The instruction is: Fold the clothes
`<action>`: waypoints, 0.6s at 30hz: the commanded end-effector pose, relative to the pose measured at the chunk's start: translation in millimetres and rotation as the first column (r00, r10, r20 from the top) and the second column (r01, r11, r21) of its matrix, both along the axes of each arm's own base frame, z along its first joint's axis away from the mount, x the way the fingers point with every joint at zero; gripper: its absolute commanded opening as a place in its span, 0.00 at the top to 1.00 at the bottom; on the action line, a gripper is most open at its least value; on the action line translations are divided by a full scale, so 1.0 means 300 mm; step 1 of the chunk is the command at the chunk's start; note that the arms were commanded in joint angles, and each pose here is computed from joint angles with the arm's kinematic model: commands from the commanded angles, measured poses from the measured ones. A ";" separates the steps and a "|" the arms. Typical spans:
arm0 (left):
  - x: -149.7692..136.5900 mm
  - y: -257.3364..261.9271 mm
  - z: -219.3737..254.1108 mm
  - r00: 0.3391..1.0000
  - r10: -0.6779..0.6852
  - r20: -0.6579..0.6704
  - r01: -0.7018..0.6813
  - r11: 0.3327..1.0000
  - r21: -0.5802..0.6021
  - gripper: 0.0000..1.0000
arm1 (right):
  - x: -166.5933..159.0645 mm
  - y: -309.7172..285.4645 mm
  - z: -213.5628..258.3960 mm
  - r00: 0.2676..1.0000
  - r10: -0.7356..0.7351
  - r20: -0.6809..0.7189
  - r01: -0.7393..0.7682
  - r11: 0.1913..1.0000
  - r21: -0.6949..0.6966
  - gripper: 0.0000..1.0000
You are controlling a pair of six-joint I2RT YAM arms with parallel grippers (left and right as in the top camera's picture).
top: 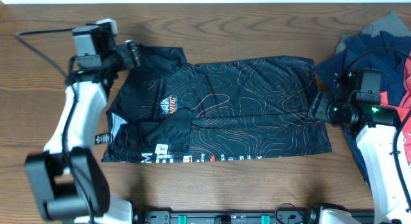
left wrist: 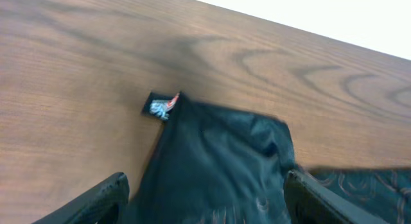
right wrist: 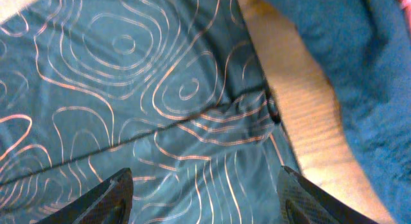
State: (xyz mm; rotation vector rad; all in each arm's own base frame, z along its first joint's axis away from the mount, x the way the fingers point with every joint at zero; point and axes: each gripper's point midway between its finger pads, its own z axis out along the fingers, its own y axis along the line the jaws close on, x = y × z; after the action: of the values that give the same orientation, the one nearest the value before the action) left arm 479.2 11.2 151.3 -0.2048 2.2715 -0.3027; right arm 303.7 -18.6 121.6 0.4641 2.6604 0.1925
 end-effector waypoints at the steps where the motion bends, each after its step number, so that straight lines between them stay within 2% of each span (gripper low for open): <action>1: 0.058 -0.028 -0.095 0.999 -0.040 -0.007 0.040 0.999 0.015 0.21 | -0.003 0.009 0.018 1.000 0.019 0.007 -0.019 1.000 0.011 0.29; 12: 0.244 0.029 -0.335 0.995 0.038 -0.093 -0.030 0.996 0.089 0.18 | -0.021 0.016 0.010 1.000 0.022 -0.016 -0.021 1.000 0.022 0.28; 18: 0.268 0.042 -0.438 0.989 0.065 -0.136 -0.051 0.994 0.101 0.18 | -0.021 0.017 0.010 1.000 0.023 -0.015 -0.022 0.999 0.023 0.27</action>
State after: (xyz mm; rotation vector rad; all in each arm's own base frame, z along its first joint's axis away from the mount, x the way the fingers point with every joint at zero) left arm 555.3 18.8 31.4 -0.2340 2.3946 -0.1899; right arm 295.1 -14.1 117.9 0.4670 2.6998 0.2194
